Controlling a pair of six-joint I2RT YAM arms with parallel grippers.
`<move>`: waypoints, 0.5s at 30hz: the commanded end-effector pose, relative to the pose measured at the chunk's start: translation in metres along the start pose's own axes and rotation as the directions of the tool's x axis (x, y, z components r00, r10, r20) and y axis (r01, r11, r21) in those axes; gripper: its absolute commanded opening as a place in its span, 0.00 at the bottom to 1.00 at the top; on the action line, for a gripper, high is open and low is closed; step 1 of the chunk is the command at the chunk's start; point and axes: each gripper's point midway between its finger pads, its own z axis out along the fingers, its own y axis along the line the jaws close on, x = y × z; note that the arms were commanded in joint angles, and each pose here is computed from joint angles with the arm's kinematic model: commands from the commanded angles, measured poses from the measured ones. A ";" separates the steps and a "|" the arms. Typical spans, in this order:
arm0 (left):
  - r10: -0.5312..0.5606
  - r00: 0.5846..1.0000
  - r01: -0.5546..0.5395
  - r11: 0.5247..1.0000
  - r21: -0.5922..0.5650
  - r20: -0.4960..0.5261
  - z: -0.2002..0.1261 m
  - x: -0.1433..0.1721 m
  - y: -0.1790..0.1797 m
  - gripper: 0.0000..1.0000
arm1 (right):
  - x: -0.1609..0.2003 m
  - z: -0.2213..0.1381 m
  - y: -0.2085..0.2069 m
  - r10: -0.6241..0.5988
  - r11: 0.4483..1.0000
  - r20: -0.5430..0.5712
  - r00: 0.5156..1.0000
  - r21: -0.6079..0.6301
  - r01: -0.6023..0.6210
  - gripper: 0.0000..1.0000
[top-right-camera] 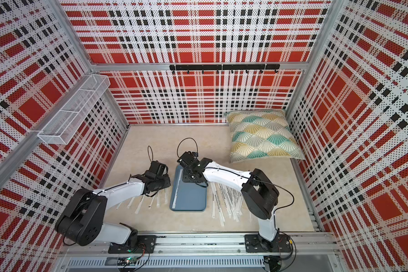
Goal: Put the straws into the storage box
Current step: Pick up the straw from the center of the board.
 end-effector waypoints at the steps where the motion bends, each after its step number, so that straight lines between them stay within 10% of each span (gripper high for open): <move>1: 0.040 0.999 -0.040 0.998 -0.052 0.002 0.006 -0.002 0.005 0.24 | -0.010 -0.008 0.004 -0.006 1.000 0.048 0.999 -0.026 0.007 0.42; 15: 0.030 0.999 -0.029 0.997 -0.067 0.014 -0.012 -0.006 0.012 0.30 | -0.010 0.000 0.001 -0.006 0.999 0.040 0.999 -0.034 0.008 0.40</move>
